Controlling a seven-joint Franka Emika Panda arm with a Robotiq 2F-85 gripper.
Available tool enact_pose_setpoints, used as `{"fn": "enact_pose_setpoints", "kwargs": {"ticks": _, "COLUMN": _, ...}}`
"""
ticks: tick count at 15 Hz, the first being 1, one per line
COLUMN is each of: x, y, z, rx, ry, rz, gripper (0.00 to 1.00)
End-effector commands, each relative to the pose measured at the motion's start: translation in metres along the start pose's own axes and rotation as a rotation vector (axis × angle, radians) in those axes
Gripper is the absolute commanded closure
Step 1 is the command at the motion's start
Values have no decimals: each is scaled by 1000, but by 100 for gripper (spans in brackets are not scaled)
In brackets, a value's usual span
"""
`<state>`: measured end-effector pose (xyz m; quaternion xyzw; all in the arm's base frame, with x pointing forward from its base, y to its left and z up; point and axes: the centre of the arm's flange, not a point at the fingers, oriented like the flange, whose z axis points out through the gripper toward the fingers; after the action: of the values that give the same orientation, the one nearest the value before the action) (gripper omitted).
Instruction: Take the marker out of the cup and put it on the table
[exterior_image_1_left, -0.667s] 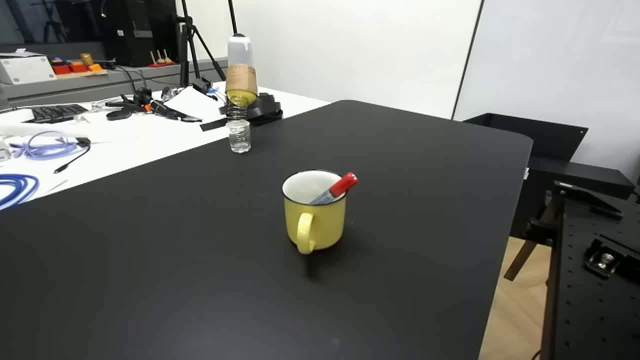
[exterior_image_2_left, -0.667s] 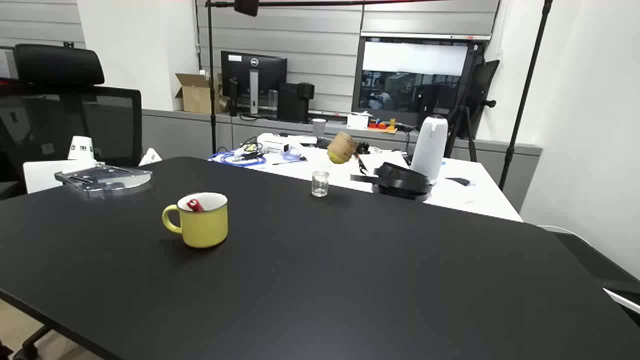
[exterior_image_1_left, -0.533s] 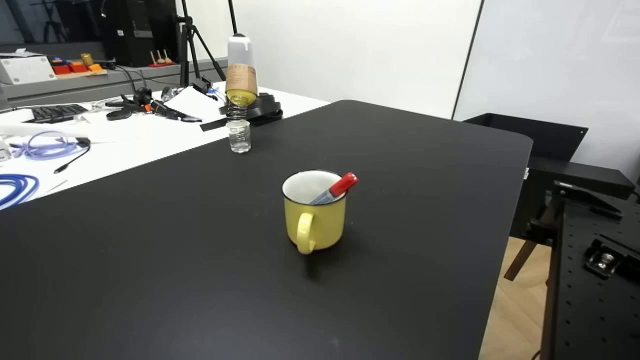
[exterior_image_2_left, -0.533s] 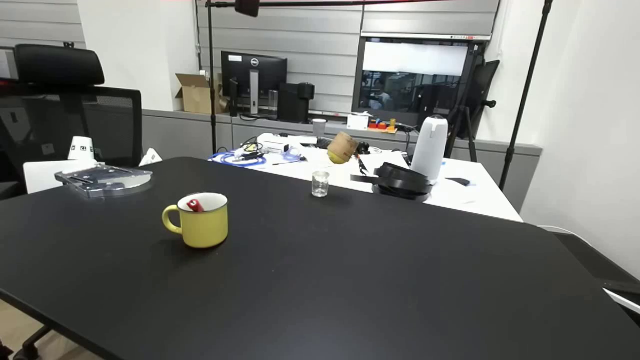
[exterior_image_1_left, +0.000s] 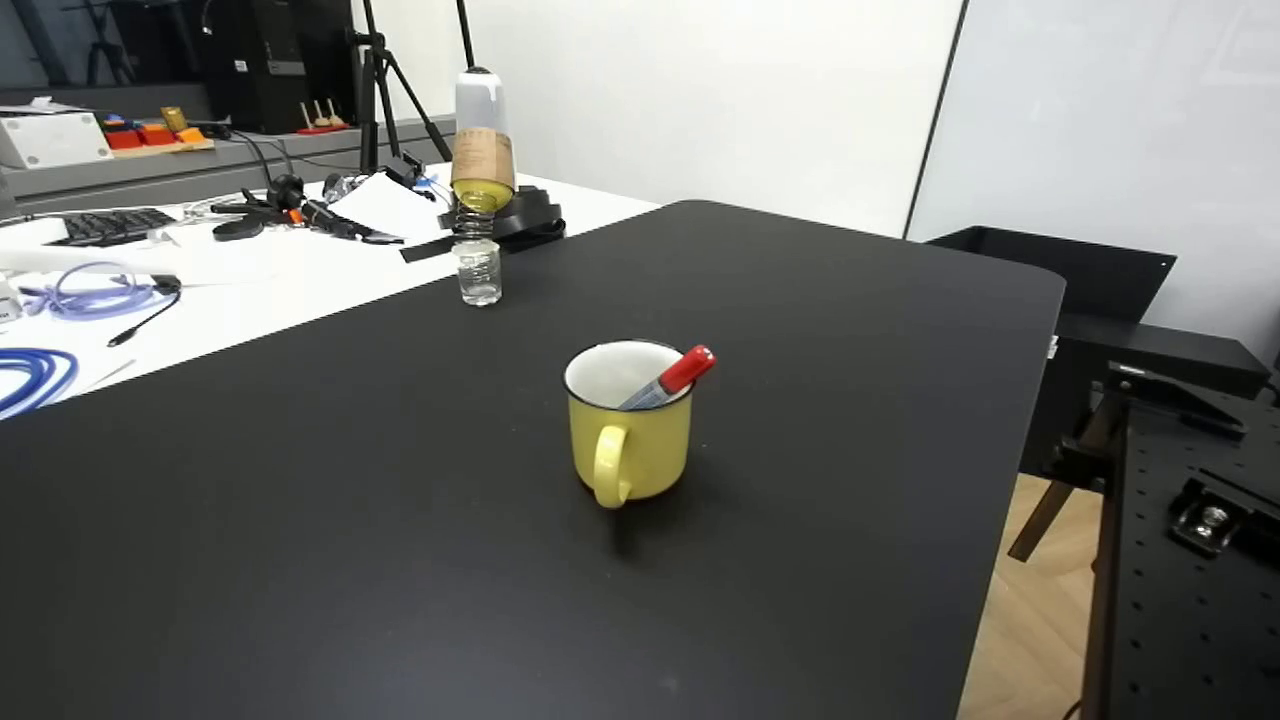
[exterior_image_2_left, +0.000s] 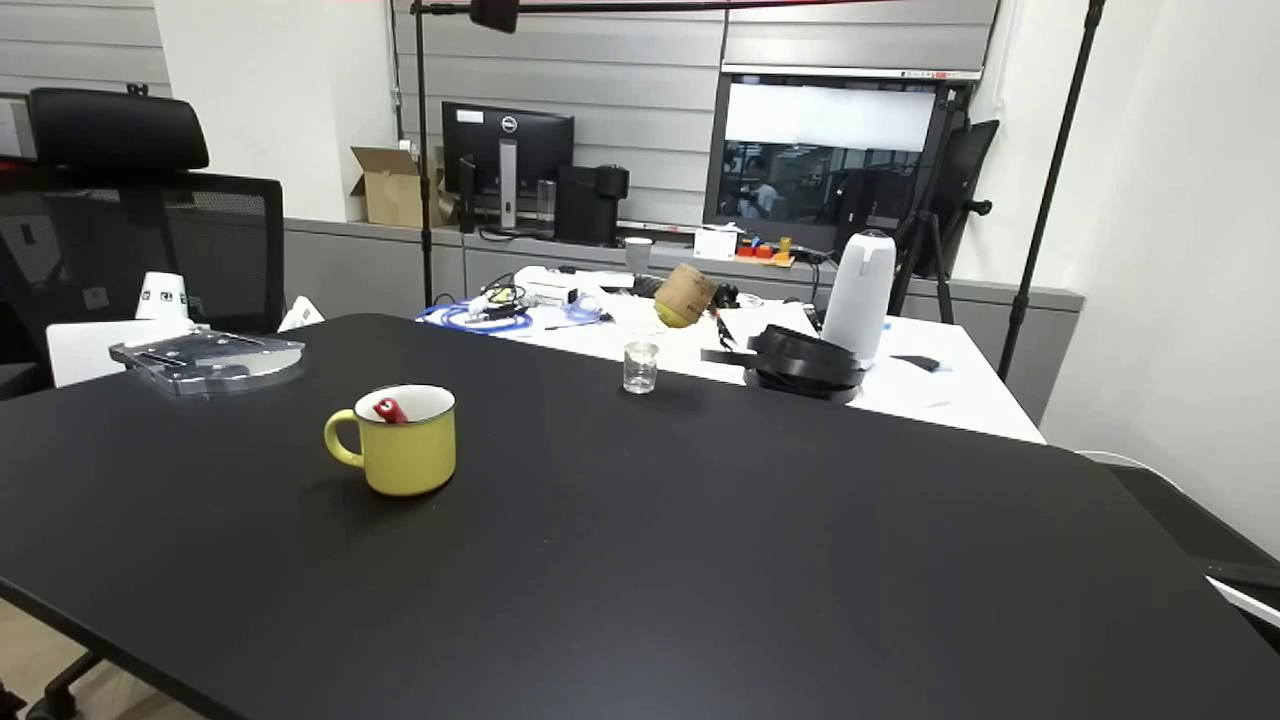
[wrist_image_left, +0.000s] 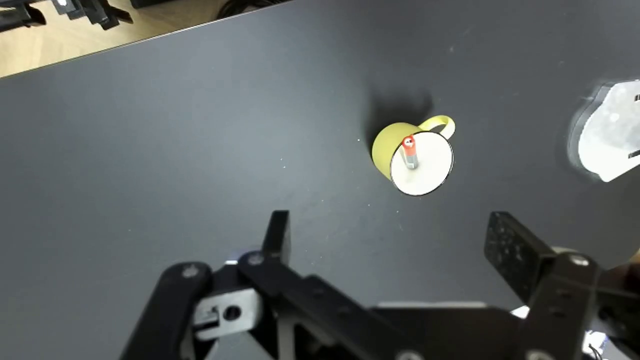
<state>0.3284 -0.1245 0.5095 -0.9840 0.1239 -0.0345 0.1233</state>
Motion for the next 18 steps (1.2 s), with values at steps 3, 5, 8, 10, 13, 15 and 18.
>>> {"fn": "enact_pose_setpoints", "kwargs": {"ticks": 3, "x": 8, "y": -12, "z": 25, "rx": -17, "ry": 9, "rz": -25, "gripper": 0}}
{"fn": "enact_pose_setpoints", "kwargs": {"ticks": 5, "x": 14, "y": -22, "z": 49, "rx": -42, "ry": 32, "rz": -51, "gripper": 0}}
{"fn": "enact_pose_setpoints", "kwargs": {"ticks": 8, "x": 15, "y": -42, "z": 90, "rx": -63, "ry": 1, "rz": -160, "gripper": 0}}
{"fn": "enact_pose_setpoints", "kwargs": {"ticks": 10, "x": 9, "y": -59, "z": 117, "rx": -58, "ry": -29, "rz": -228, "gripper": 0}}
{"fn": "enact_pose_setpoints", "kwargs": {"ticks": 13, "x": -6, "y": -85, "z": 153, "rx": -32, "ry": -60, "rz": -318, "gripper": 0}}
{"fn": "enact_pose_setpoints", "kwargs": {"ticks": 15, "x": -13, "y": -97, "z": 171, "rx": -41, "ry": -82, "rz": -291, "gripper": 0}}
{"fn": "enact_pose_setpoints", "kwargs": {"ticks": 18, "x": -12, "y": -94, "z": 167, "rx": -50, "ry": -92, "rz": -315, "gripper": 0}}
